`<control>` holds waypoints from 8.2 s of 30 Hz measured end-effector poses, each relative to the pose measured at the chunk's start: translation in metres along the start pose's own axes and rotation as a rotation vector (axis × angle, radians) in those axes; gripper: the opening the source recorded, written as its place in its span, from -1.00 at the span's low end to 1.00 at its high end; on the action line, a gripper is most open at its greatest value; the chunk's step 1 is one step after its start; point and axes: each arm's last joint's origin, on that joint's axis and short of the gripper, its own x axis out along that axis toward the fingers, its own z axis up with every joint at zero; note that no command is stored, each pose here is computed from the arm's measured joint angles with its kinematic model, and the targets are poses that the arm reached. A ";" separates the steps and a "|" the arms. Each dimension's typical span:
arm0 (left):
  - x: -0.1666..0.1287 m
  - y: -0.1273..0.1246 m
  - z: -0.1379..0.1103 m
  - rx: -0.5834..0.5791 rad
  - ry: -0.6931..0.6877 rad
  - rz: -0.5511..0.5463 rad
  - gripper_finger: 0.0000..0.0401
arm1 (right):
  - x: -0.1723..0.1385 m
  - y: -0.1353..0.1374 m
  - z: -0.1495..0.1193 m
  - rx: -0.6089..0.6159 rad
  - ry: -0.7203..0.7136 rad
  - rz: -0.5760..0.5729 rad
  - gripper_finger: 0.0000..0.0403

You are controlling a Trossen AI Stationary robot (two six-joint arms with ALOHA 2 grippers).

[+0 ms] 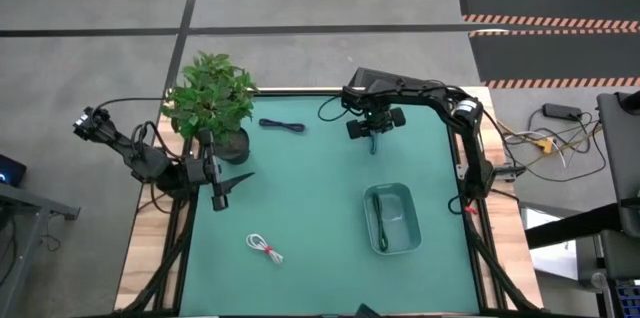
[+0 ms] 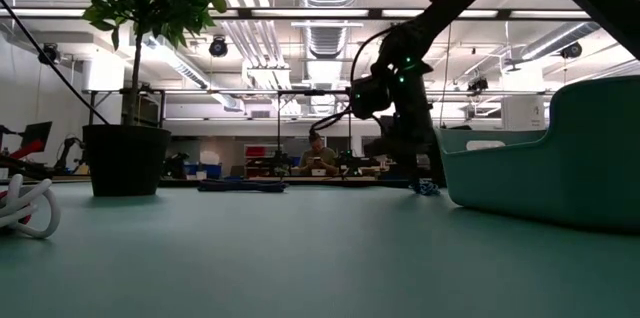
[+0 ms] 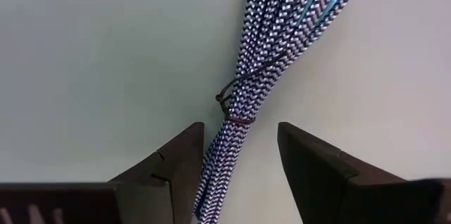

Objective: Pick and place USB-C Cables
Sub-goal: Put the blue charger cable into the blue bin, then put the violet charger cable into the blue bin

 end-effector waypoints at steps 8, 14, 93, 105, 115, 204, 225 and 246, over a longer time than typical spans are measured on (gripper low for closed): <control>0.000 0.000 0.000 0.000 0.000 0.000 0.10 | 0.001 0.000 0.000 -0.002 0.002 0.008 -0.25; 0.000 0.000 0.000 0.000 0.000 0.000 0.10 | 0.001 0.001 0.000 -0.005 0.002 0.020 -0.53; 0.000 0.000 0.000 -0.006 -0.002 0.001 0.10 | -0.172 0.026 -0.305 -0.500 -0.107 0.331 -0.86; 0.000 0.000 0.000 -0.005 -0.001 0.000 0.10 | -0.158 0.023 -0.319 -0.504 -0.086 0.285 -0.86; 0.000 0.000 0.000 -0.005 -0.001 0.000 0.10 | -0.126 0.023 -0.318 -0.516 -0.078 0.212 -0.86; 0.023 -0.025 -0.009 0.010 0.091 0.030 0.10 | -0.096 0.038 -0.340 -0.886 -0.552 0.306 -0.42; 0.034 0.048 0.152 0.040 -0.028 0.401 0.10 | -0.116 0.025 -0.343 -1.039 -0.721 0.286 -0.49; 0.052 0.134 0.164 0.273 0.184 0.898 0.10 | -0.115 0.024 -0.343 -1.090 -0.731 0.266 -0.60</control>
